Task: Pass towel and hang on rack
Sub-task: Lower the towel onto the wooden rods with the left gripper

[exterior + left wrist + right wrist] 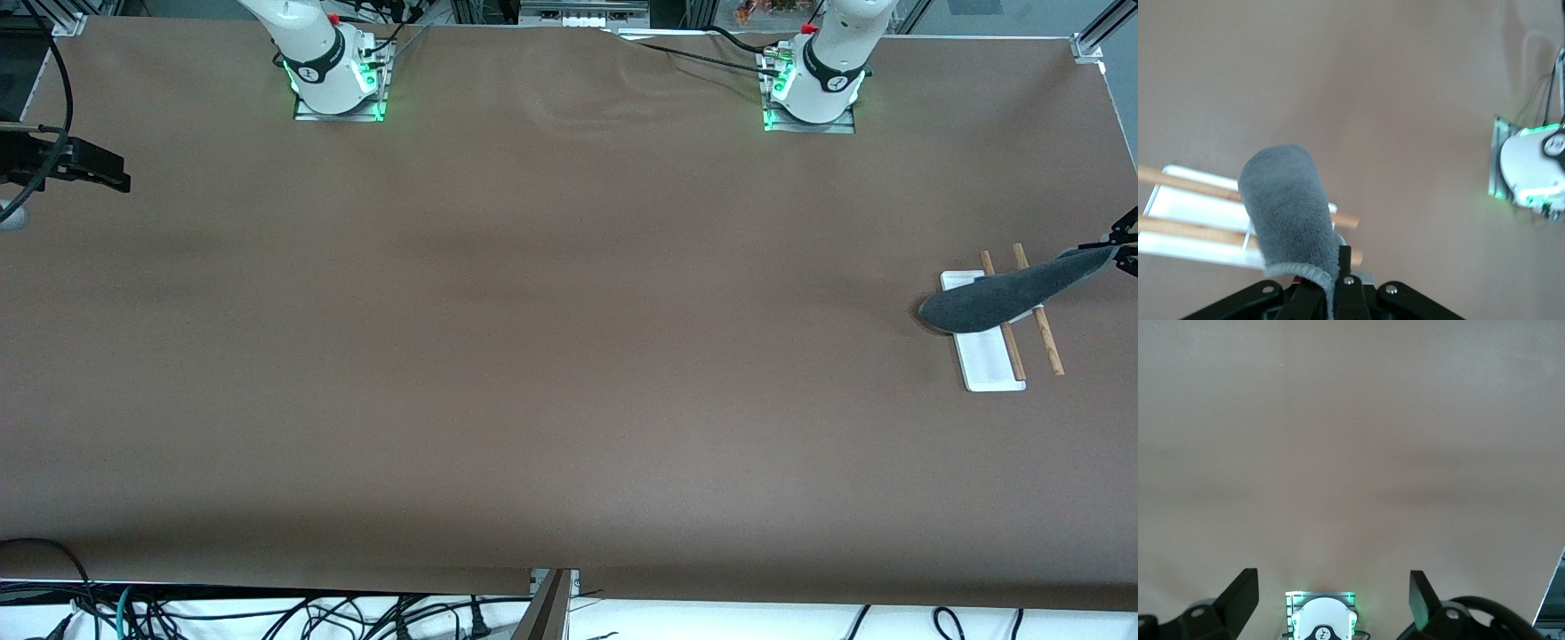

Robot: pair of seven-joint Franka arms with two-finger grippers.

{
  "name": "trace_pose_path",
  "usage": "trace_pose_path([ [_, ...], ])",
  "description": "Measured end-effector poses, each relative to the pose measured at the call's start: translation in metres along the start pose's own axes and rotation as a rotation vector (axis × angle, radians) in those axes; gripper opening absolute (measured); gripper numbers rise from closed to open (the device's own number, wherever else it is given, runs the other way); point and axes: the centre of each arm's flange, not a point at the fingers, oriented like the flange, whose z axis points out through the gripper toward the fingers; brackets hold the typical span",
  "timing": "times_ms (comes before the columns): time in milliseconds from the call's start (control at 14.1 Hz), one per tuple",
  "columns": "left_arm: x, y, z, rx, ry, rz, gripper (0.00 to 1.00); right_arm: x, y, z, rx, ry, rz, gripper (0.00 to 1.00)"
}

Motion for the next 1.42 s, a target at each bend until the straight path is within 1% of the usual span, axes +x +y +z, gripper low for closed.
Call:
trace_pose_path([
  [142, -0.022, -0.003, 0.002, 0.026, 0.000, 0.025, 0.02, 0.000, 0.000, 0.000, 0.001, 0.002, 0.000, 1.00],
  [356, -0.060, -0.006, 0.006, 0.063, -0.007, 0.057, 0.02, 0.001, 0.003, -0.004, 0.000, 0.025, 0.005, 1.00],
  [498, -0.081, -0.013, 0.012, 0.070, -0.002, 0.072, 0.02, 0.002, 0.003, -0.004, 0.000, 0.031, 0.006, 1.00],
  [712, -0.103, -0.027, 0.030, 0.057, -0.008, 0.079, 0.02, 0.002, 0.003, -0.005, 0.004, 0.035, 0.005, 1.00],
  [854, -0.118, -0.034, 0.044, 0.052, -0.002, 0.072, 0.17, 0.002, 0.003, -0.005, 0.015, 0.035, 0.005, 1.00],
  [925, -0.125, -0.035, 0.050, 0.047, 0.001, 0.065, 0.28, 0.002, 0.004, -0.005, 0.021, 0.035, 0.006, 1.00],
  [1139, -0.138, -0.033, 0.053, 0.048, 0.002, 0.046, 0.55, 0.002, 0.004, -0.004, 0.032, 0.034, 0.007, 1.00],
  [1210, -0.140, -0.033, 0.049, 0.059, -0.003, 0.043, 0.66, 0.002, 0.004, -0.004, 0.033, 0.034, 0.006, 1.00],
  [1281, -0.140, -0.034, 0.041, 0.079, -0.013, 0.043, 0.75, 0.002, 0.003, -0.004, 0.033, 0.034, 0.004, 1.00],
  [1423, -0.129, -0.039, 0.015, 0.127, -0.041, 0.060, 0.95, 0.002, 0.001, -0.005, 0.034, 0.035, 0.000, 1.00],
])
